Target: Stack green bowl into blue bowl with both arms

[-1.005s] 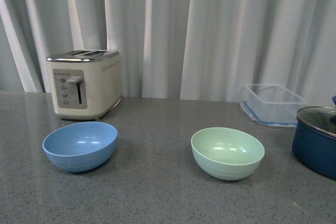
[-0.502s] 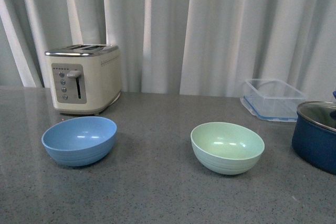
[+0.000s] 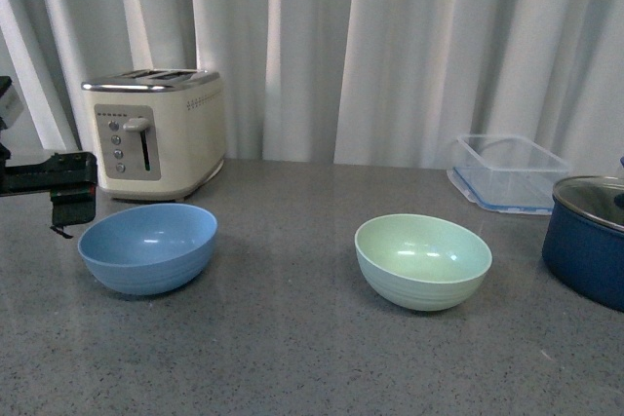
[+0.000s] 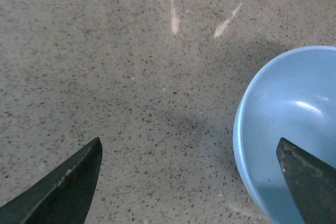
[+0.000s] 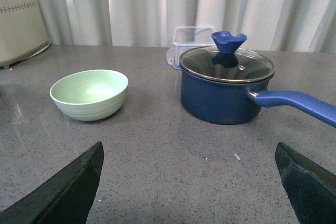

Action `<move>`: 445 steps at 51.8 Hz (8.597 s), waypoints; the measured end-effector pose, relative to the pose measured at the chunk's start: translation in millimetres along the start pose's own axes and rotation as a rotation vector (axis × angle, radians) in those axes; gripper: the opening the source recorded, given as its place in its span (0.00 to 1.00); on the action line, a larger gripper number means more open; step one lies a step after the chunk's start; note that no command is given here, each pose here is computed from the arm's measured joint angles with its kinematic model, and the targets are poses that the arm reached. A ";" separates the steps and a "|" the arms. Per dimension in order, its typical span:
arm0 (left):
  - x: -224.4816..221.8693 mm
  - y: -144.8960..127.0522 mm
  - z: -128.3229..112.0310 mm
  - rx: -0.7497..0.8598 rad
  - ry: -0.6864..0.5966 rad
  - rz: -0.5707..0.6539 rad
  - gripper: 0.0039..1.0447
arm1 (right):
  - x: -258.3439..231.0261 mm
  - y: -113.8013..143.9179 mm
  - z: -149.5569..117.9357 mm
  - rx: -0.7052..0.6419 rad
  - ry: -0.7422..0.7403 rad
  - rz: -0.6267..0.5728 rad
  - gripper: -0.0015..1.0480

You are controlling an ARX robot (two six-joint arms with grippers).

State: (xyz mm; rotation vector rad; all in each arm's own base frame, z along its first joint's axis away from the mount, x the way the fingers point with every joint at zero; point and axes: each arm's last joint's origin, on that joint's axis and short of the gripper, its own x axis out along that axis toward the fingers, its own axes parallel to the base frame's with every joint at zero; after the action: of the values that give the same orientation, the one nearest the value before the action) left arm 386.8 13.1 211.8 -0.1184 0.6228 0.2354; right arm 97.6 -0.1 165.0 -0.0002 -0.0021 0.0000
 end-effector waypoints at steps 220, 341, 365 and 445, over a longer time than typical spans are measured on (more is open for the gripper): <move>-121.0 24.0 -149.1 0.114 -0.611 -0.241 0.03 | 0.0 0.0 0.0 0.000 0.000 0.000 0.90; -206.2 62.3 -199.1 0.109 -0.639 -0.238 0.03 | 0.0 0.0 0.0 0.000 0.000 0.000 0.90; -206.4 62.3 -199.0 0.109 -0.640 -0.239 0.77 | 16.6 6.4 13.4 -0.027 0.700 -0.024 0.90; -206.4 62.3 -199.1 0.111 -0.640 -0.238 0.94 | 314.2 64.9 38.0 0.180 0.855 0.046 0.90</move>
State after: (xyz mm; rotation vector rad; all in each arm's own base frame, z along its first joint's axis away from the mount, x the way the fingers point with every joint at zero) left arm 96.6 -0.1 170.5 -0.0052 -0.0181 0.0003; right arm 411.7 64.8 203.7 0.1801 0.8533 0.0461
